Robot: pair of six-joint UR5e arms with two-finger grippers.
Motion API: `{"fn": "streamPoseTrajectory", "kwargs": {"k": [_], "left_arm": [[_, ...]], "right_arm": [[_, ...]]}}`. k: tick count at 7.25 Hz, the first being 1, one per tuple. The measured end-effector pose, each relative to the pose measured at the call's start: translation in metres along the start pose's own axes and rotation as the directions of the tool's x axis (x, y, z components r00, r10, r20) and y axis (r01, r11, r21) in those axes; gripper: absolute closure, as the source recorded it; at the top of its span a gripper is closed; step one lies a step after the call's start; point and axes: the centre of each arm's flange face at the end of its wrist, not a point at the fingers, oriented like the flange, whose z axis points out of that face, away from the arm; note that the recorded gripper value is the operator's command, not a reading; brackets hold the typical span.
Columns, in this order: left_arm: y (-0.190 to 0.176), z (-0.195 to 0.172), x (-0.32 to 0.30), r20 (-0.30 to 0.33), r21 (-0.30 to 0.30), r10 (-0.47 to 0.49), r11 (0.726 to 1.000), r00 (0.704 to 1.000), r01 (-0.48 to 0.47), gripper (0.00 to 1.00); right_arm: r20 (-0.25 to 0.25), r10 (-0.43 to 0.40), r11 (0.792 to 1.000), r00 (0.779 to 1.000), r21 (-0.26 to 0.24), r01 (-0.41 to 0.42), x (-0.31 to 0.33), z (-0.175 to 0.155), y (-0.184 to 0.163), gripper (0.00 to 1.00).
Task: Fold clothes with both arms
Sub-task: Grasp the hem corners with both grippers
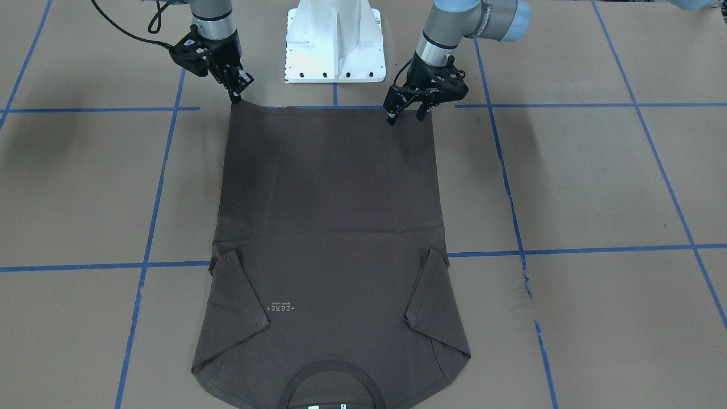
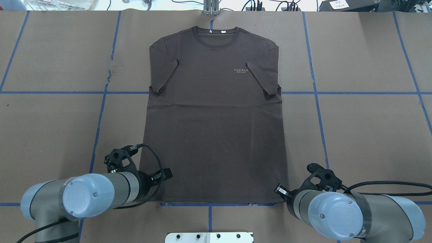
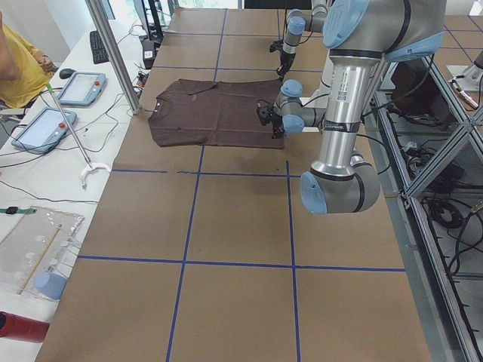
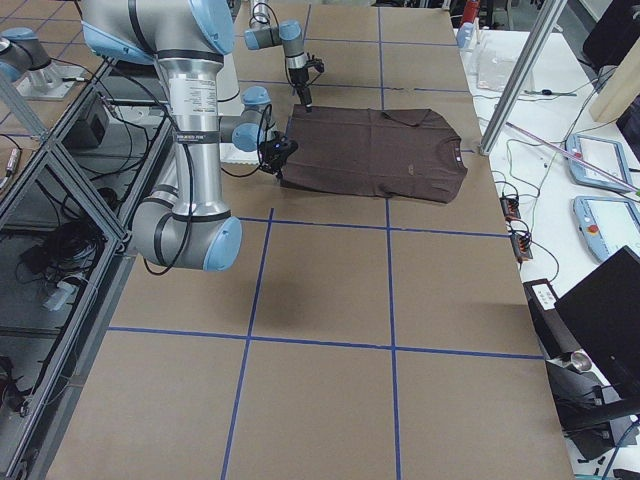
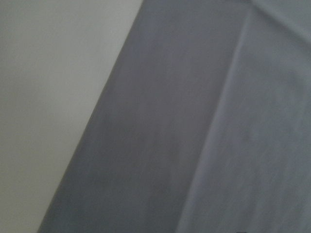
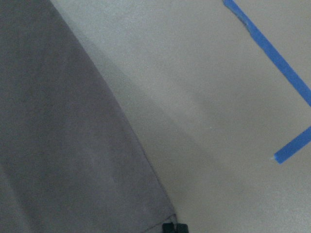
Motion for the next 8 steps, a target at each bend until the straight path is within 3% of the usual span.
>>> {"fn": "streamPoseTrajectory", "kwargs": {"k": [3,6,7,8], "left_arm": [[0.006,0.009,-0.035,0.142,0.026,0.01,1.0,0.99,-0.014,0.19],[0.01,0.007,-0.051,0.171,0.005,0.014,1.0,0.985,-0.015,0.26],[0.018,0.006,-0.051,0.171,-0.012,0.021,1.0,0.985,-0.019,0.42],[0.024,0.005,-0.051,0.169,-0.023,0.027,0.999,0.985,-0.023,0.49]], "right_arm": [[0.004,0.001,1.0,1.0,0.0,-0.001,-0.003,-0.001,-0.002,1.0],[0.001,0.002,1.0,1.0,0.005,-0.002,-0.003,0.001,-0.003,1.0],[0.0,0.001,1.0,1.0,0.008,-0.001,-0.002,0.001,-0.004,1.0],[0.001,0.002,1.0,1.0,0.011,-0.002,-0.002,0.002,-0.005,1.0]]}}
